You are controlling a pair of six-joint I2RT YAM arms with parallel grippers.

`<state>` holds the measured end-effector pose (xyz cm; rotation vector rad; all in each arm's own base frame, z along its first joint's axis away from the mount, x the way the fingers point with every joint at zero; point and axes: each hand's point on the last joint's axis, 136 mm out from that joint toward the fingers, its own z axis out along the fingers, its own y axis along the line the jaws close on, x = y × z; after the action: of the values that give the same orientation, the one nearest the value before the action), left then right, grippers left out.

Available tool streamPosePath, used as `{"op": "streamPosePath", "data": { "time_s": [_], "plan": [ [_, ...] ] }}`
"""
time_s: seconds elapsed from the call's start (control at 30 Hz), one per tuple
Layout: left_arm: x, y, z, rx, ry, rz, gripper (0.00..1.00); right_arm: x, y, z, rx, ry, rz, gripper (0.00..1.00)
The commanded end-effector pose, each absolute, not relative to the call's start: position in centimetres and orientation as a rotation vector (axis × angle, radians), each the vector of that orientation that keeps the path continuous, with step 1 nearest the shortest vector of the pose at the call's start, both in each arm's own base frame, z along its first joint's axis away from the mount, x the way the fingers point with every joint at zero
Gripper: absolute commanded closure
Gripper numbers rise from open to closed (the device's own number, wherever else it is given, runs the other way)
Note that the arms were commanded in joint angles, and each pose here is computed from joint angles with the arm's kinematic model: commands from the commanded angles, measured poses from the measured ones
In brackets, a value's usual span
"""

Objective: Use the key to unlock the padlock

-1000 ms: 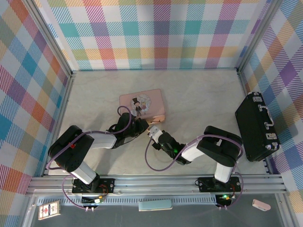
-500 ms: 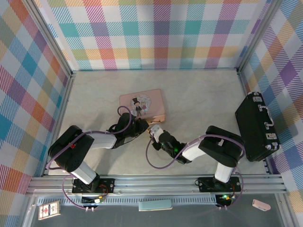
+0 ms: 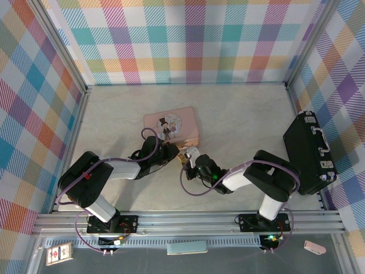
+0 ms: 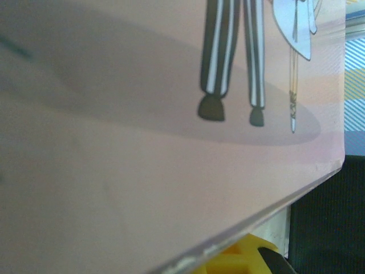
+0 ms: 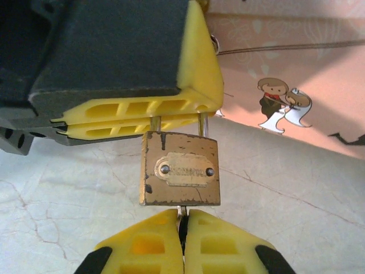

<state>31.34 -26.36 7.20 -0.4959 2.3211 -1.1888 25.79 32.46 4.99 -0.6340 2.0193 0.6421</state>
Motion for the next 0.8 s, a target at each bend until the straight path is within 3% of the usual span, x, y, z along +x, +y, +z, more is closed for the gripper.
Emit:
{"op": "streamPosePath", "data": {
  "time_s": [0.0, 0.23, 0.77],
  "plan": [
    [30.1, -27.2, 6.7, -0.521, 2.368, -1.26, 1.0, 27.6, 31.1, 6.4, -0.383, 2.053, 0.793, 0.98],
    [30.3, -27.5, 6.3, -0.519, 2.37, -1.27, 0.98, 27.0, 31.0, 6.1, -0.28, 2.102, 0.947, 1.0],
    [29.9, -25.5, 4.9, -0.547, 2.44, -1.109, 0.71, 26.4, 30.2, 3.9, -0.162, 2.196, 1.021, 1.0]
  ]
}}
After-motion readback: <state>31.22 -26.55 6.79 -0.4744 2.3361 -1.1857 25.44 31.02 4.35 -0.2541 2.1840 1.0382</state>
